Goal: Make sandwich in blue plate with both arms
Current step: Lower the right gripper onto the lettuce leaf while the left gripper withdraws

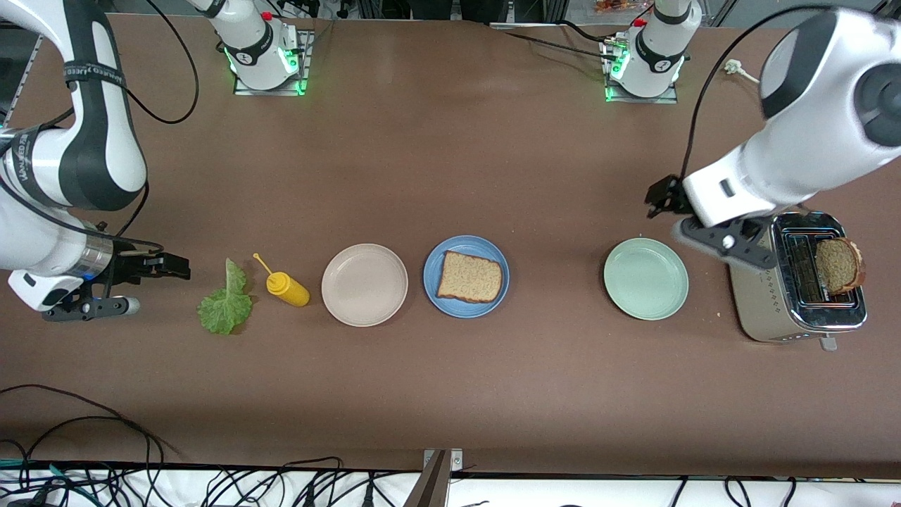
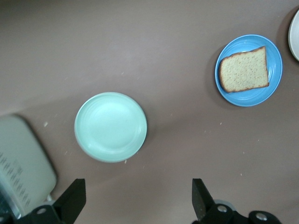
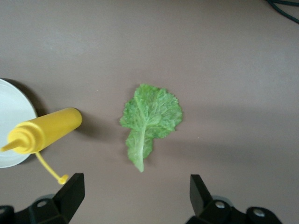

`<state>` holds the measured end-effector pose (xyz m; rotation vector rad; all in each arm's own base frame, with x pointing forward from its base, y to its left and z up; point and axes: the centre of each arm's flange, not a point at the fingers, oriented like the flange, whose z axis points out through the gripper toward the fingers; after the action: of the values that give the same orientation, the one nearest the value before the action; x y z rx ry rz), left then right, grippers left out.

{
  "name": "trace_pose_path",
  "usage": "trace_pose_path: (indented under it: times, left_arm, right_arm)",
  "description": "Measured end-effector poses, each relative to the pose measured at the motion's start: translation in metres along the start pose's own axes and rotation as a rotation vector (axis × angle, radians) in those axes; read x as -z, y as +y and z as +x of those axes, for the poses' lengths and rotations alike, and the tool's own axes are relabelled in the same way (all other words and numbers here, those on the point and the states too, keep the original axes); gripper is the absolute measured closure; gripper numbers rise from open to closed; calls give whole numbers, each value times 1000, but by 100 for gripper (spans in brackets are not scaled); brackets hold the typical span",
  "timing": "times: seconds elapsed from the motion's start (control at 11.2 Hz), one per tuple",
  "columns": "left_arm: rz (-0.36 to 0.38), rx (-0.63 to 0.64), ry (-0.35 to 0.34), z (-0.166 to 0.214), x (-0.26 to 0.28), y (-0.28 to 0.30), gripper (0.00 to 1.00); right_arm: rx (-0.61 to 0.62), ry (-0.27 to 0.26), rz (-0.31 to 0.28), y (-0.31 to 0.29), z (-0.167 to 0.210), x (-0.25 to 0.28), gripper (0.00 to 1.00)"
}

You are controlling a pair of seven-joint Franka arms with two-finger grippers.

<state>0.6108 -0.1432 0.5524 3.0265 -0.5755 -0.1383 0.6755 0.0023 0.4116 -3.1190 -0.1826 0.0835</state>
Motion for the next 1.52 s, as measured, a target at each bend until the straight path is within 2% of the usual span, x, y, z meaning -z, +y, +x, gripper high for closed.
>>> trace_pose_path:
  times: [0.36,0.62,0.8,0.98,1.52]
  left_arm:
    - [44,133,-19,-49,46,-7,0]
    - [58,190,-10,-72,53,-23,0]
    - [61,206,-41,-84,42,-27,0]
    - [68,195,-42,-94,42,-16,0]
    - [68,190,-34,-95,44,-12,0]
  right_arm:
    - [57,26,-12,15,20,-55,0]
    - [60,32,-18,24,28,-89,0]
    - [71,26,-15,27,32,-115,0]
    - [57,19,16,26,35,-143,0]
    - [49,-29,39,22,24,-183,0]
